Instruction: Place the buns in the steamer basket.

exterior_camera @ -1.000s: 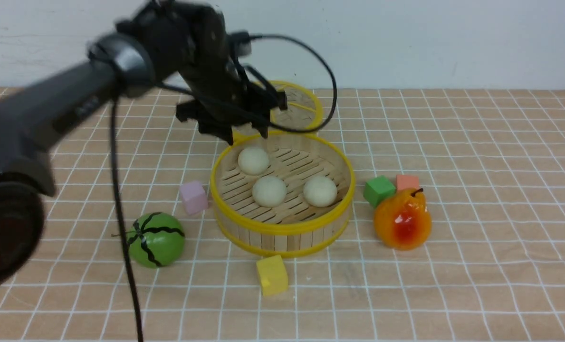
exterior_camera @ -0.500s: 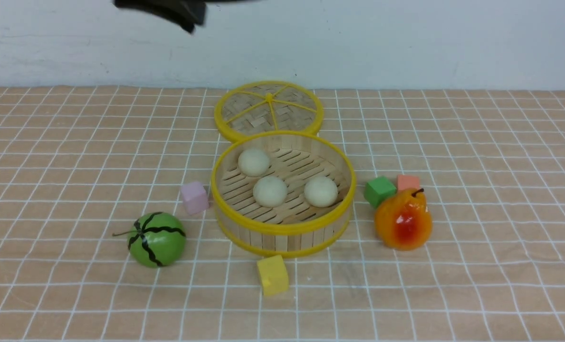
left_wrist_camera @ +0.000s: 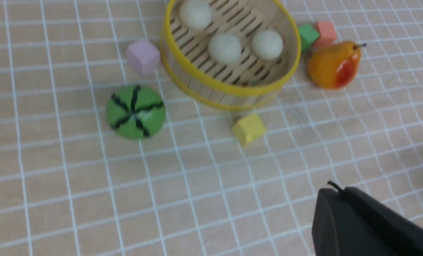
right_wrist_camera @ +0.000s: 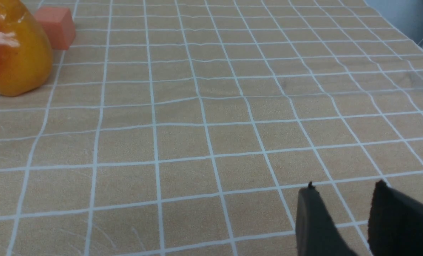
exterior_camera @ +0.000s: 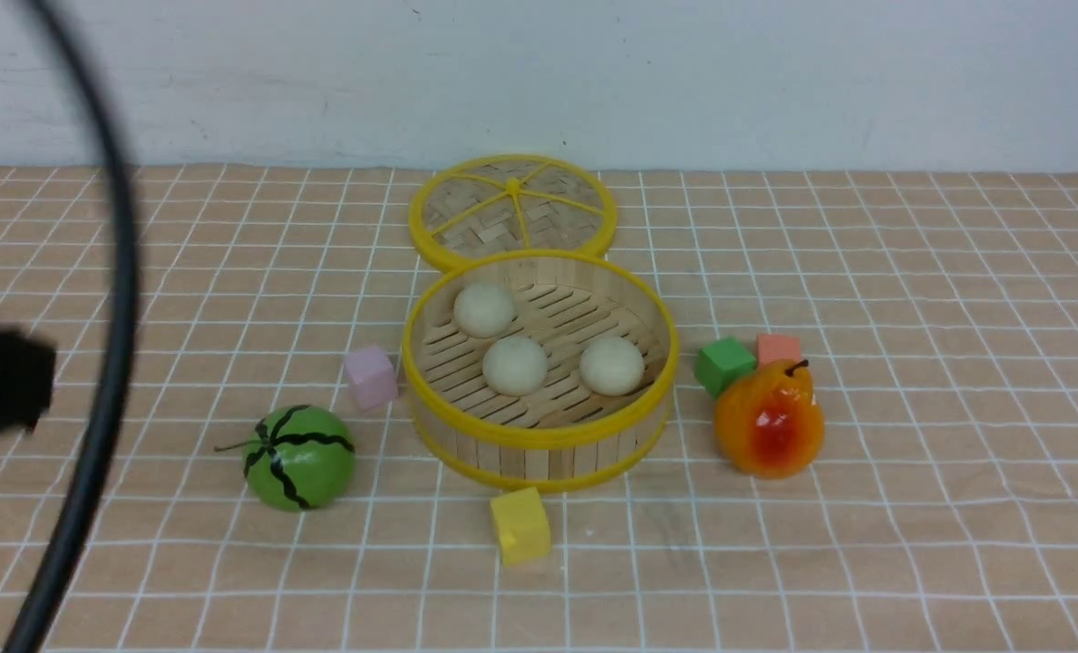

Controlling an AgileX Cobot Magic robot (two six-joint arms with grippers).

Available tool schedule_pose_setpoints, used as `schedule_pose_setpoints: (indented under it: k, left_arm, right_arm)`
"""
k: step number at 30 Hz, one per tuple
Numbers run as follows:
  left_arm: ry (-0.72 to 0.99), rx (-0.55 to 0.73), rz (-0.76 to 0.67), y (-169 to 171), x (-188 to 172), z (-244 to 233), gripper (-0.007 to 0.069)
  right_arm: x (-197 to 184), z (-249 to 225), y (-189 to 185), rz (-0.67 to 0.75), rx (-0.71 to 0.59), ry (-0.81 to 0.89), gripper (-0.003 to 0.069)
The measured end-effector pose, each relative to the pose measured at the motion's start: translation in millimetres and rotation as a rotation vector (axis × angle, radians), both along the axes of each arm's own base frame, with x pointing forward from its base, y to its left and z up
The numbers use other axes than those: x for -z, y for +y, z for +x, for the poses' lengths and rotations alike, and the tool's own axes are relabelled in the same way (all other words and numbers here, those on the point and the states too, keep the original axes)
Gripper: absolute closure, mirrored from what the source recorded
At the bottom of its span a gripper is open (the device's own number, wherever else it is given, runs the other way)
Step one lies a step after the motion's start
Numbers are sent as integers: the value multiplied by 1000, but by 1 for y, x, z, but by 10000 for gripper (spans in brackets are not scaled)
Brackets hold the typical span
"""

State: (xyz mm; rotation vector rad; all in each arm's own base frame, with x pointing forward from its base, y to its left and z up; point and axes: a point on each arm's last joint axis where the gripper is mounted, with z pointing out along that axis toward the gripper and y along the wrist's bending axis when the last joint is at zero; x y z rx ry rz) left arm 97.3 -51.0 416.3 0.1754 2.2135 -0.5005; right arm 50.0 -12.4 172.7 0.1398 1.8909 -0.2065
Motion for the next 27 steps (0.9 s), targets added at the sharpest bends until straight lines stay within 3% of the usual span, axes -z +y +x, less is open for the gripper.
schedule_pose_setpoints:
  k: [2,9,27]
  left_arm:
    - [-56,-16,-23,13,38,-28,638]
    - [-86,-67,0,27,109,-48,638]
    - [-137,-81,-15,27,116,-44,638]
  right_arm:
    - [0,0,0,0,0,0,418]
    - [0,0,0,0,0,0,418]
    - [0,0,0,1,0,0,418]
